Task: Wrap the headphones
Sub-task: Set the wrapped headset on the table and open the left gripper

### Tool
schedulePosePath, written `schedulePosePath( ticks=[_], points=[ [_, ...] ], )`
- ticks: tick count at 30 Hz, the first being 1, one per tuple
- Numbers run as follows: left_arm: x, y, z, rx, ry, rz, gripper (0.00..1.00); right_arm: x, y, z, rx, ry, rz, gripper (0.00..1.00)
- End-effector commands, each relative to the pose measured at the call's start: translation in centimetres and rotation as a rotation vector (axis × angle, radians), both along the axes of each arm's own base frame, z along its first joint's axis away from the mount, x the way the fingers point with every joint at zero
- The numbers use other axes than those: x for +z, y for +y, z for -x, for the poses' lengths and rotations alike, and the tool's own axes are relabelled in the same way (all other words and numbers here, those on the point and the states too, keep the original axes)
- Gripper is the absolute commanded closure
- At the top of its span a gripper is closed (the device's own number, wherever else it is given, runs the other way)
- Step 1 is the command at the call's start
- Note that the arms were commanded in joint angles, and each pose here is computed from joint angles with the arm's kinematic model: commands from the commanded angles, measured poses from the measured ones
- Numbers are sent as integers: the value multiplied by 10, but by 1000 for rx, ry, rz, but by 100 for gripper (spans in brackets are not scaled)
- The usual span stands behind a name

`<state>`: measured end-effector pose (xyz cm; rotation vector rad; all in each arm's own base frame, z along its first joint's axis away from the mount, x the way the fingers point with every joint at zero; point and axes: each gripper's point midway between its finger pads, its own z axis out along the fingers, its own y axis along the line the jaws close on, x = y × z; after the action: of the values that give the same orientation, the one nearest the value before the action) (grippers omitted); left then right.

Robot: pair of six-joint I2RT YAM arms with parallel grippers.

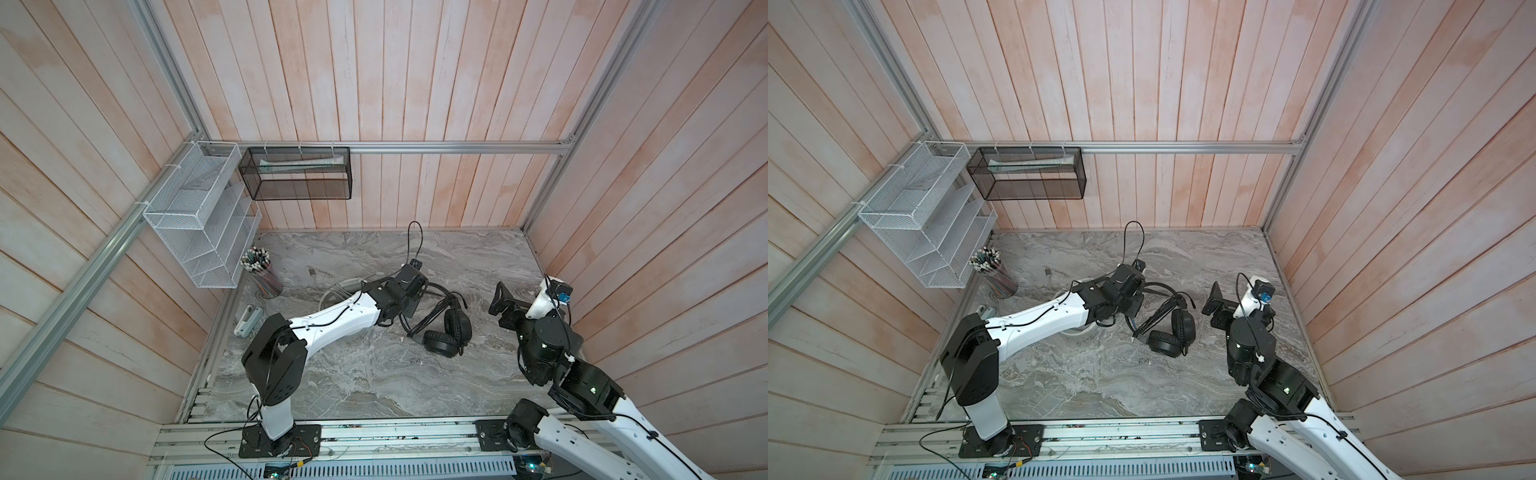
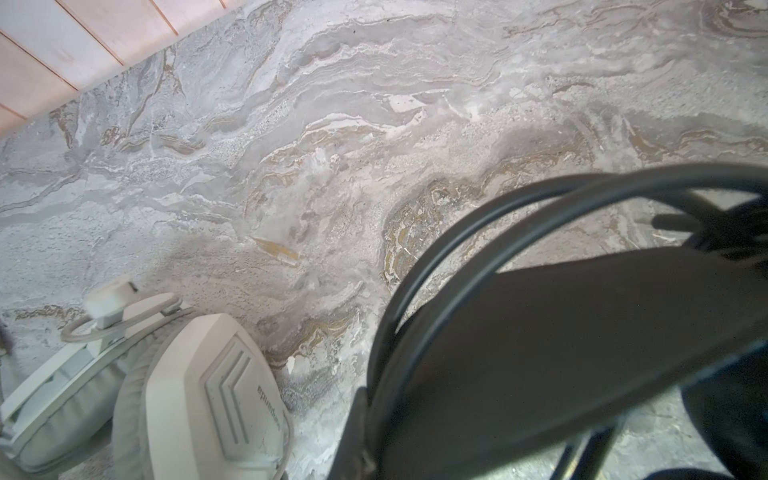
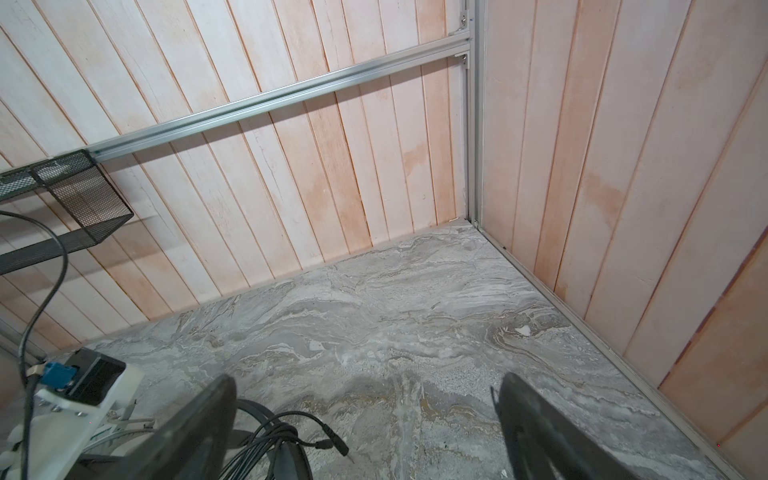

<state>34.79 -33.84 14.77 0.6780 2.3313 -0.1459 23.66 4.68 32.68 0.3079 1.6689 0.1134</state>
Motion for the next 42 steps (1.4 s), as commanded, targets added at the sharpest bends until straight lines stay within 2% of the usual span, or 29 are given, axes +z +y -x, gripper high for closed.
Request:
schedulePosePath(
  ticks=[1, 9, 25, 34, 42],
  points=[
    [18, -21, -19, -29, -53, 77, 100, -4, 5, -3, 17, 9, 19, 1],
    [1, -21, -33, -20, -28, 69, 100, -7, 11, -5, 41, 20, 30, 1],
    [-41, -10, -82, 34, 41, 40, 100, -14, 20, -8, 81, 43, 45, 0],
    [-63, -5, -94, 39, 84, -4, 100, -17, 22, -8, 92, 50, 50, 0],
    [-71, -1, -99, 51, 85, -35, 83, -19, 25, -9, 102, 59, 56, 1]
  ],
)
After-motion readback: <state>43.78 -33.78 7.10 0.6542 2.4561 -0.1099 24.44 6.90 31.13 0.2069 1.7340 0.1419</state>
